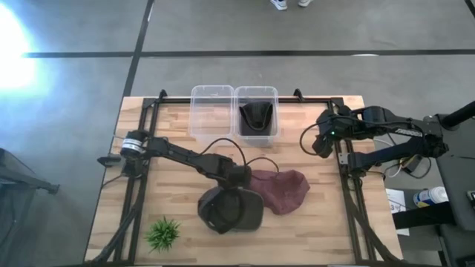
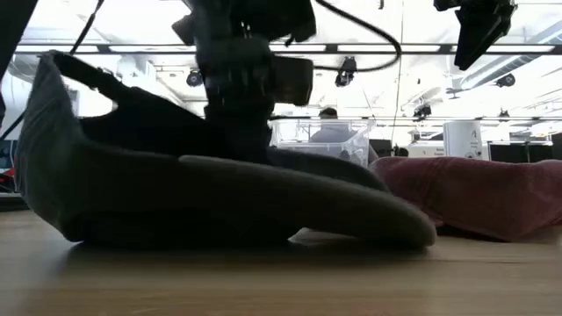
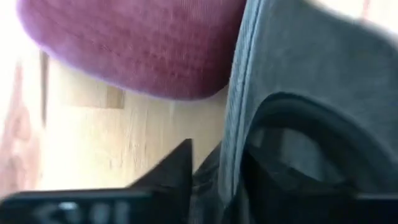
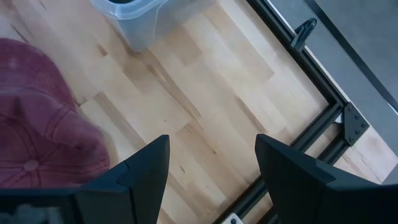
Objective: Pick & Place hat
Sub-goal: Put the black cap into the right transparent bin
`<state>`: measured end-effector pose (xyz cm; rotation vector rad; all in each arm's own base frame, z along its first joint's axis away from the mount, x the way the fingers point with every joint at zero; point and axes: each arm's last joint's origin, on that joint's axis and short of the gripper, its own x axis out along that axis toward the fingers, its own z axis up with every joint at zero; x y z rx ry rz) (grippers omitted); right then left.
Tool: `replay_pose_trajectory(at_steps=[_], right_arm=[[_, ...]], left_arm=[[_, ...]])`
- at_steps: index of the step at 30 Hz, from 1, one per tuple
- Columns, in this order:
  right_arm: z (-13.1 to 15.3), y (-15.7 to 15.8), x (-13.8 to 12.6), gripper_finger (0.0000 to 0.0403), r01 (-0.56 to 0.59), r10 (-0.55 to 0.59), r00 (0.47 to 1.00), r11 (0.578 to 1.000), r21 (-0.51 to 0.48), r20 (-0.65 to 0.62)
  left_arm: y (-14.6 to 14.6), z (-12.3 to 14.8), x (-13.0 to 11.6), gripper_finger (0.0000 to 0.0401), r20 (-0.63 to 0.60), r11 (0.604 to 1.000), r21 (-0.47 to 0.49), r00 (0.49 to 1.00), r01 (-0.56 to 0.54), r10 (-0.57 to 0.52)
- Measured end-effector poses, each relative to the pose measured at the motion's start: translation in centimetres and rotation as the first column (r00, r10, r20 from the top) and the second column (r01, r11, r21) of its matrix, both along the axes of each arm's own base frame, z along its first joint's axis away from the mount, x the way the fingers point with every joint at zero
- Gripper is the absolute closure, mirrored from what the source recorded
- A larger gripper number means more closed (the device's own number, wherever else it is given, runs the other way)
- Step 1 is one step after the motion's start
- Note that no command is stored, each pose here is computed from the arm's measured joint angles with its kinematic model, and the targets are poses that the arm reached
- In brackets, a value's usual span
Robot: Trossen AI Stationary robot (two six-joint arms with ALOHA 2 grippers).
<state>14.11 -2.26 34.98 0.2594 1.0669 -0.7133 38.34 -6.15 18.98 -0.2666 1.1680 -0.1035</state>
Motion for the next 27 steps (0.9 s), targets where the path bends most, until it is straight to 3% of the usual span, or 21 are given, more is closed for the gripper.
replay_pose_trajectory(at_steps=[4, 9, 13, 15, 17, 19, 22, 24, 27], right_arm=[[0.0, 0.0, 0.1, 0.0170, -0.006, 0.006, 1.000, 1.000, -0.003, 0.004], [0.1, 0.0, 0.1, 0.0170, -0.006, 0.006, 1.000, 1.000, -0.004, 0.012], [0.1, 0.0, 0.2, 0.0170, -0.007, 0.007, 1.000, 1.000, -0.005, 0.016], [0.1, 0.0, 0.2, 0.0170, -0.009, 0.009, 1.000, 1.000, -0.008, 0.022], [0.1, 0.0, 0.3, 0.0170, -0.009, 0.009, 1.000, 1.000, -0.012, 0.025], [0.1, -0.1, 0.3, 0.0170, -0.002, 0.003, 1.000, 1.000, -0.030, 0.028], [0.2, -0.2, 0.4, 0.0170, 0.026, -0.024, 0.999, 0.997, -0.069, 0.042], [0.4, -0.4, 0.3, 0.0170, 0.075, -0.069, 0.996, 0.991, -0.111, 0.058], [0.9, -0.6, 0.1, 0.0170, 0.148, -0.132, 0.986, 0.973, -0.177, 0.100]], left_arm=[[0.0, 1.4, -0.2, 0.0382, 0.044, 1.000, -0.016, 0.999, -0.020, 0.021], [-0.1, 4.3, -1.7, 0.0393, 0.071, 0.997, -0.053, 0.996, -0.053, 0.056], [-0.2, 9.1, -4.0, 0.0394, 0.201, 0.993, -0.073, 0.973, -0.097, 0.110], [0.2, 11.8, -5.4, 0.0394, 0.300, 0.983, -0.069, 0.936, -0.172, 0.185], [1.0, 14.6, -6.6, 0.0395, 0.443, 0.953, -0.042, 0.849, -0.302, 0.288], [2.0, 17.1, -7.6, 0.0395, 0.598, 0.881, -0.026, 0.699, -0.472, 0.392], [3.9, 19.4, -8.5, 0.0395, 0.745, 0.675, -0.061, 0.416, -0.735, 0.522], [5.5, 20.1, -8.5, 0.0396, 0.784, 0.545, -0.110, 0.265, -0.831, 0.562], [8.3, 20.1, -7.5, 0.0396, 0.795, 0.449, -0.185, 0.135, -0.874, 0.591]])
